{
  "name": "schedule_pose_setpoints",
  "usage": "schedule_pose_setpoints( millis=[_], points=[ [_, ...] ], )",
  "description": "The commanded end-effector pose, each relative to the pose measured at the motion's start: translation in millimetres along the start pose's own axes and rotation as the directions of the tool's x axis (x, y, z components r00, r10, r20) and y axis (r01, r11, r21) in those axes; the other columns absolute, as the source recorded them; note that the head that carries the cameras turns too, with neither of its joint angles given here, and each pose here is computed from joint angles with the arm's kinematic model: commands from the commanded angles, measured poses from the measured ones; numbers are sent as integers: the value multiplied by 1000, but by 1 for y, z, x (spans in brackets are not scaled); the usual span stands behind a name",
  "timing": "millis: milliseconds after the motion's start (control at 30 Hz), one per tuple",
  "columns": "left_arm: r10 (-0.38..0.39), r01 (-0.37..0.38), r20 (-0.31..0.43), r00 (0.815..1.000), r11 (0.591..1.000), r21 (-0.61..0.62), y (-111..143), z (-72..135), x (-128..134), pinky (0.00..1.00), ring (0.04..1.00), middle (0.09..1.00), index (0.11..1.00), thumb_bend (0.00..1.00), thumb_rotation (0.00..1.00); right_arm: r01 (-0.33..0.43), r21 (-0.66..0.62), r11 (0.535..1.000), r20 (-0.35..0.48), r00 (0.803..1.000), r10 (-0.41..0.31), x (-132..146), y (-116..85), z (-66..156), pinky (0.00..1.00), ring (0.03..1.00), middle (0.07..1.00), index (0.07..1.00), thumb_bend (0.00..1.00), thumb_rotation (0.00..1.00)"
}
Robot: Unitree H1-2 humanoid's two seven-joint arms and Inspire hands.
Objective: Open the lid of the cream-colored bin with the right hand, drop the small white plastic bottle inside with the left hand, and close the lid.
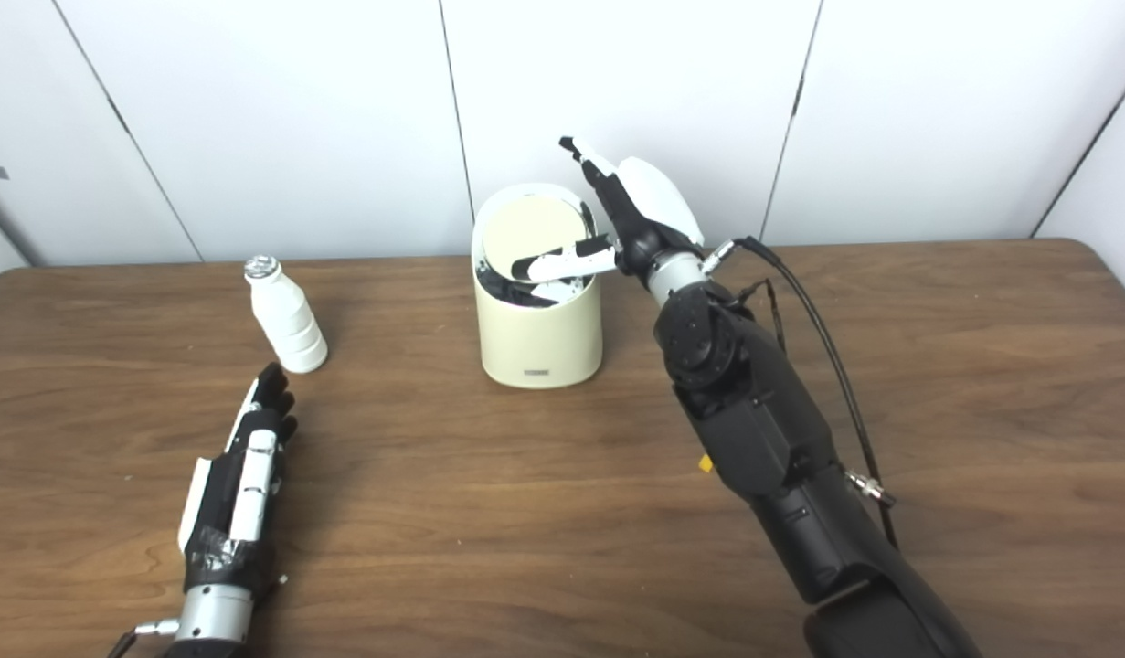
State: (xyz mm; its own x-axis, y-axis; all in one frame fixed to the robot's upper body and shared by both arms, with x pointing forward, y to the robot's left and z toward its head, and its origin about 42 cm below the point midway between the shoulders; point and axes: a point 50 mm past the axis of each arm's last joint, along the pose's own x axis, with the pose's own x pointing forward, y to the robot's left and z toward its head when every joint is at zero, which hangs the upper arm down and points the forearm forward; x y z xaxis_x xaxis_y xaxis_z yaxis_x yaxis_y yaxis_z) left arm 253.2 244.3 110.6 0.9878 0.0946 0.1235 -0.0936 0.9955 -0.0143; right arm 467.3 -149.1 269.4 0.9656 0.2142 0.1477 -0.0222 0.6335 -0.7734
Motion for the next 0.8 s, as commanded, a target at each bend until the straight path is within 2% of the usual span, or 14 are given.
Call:
schedule_pose_setpoints(
  millis=[0, 100, 267, 433, 567, 600, 700, 767],
  points=[
    [3, -4, -37, 999, 1000, -17, -5, -12, -8, 1000, 1000, 1000, 1000, 366, 832, 78, -24, 997, 94, 993, -75, 13, -21, 23, 900, 929, 935, 935, 808, 361],
    [-1, 0, -33, 999, 1000, -22, -4, -14, -8, 1000, 1000, 1000, 1000, 360, 830, 86, -22, 996, 93, 992, -84, 13, -20, 22, 900, 927, 933, 932, 807, 351],
    [2, -3, -36, 999, 1000, -17, -4, -14, -8, 1000, 1000, 1000, 1000, 359, 834, 102, -15, 995, 96, 990, -101, 14, -19, 20, 909, 920, 926, 925, 787, 388],
    [1, -2, -33, 999, 1000, -16, -4, -14, -7, 1000, 1000, 1000, 1000, 342, 824, 111, -18, 994, 97, 989, -109, 14, -19, 18, 913, 920, 927, 920, 742, 364],
    [-1, 1, -34, 999, 1000, -18, -4, -14, -7, 1000, 1000, 1000, 1000, 353, 831, 110, -31, 993, 101, 989, -106, 14, -22, 17, 927, 924, 930, 923, 756, 351],
    [-1, 1, -34, 999, 1000, -15, -4, -14, -7, 1000, 1000, 1000, 1000, 357, 832, 110, -39, 993, 104, 989, -106, 15, -23, 16, 929, 925, 929, 922, 778, 327],
    [-4, 3, -34, 999, 1000, -17, -4, -13, -7, 1000, 1000, 1000, 1000, 360, 834, 111, -77, 991, 110, 989, -102, 14, -25, 16, 920, 923, 924, 915, 850, 153],
    [-2, 1, -34, 999, 1000, -13, -4, -13, -8, 1000, 1000, 1000, 1000, 354, 830, 109, -100, 989, 116, 988, -97, 14, -26, 15, 922, 925, 925, 915, 890, 82]
  ],
)
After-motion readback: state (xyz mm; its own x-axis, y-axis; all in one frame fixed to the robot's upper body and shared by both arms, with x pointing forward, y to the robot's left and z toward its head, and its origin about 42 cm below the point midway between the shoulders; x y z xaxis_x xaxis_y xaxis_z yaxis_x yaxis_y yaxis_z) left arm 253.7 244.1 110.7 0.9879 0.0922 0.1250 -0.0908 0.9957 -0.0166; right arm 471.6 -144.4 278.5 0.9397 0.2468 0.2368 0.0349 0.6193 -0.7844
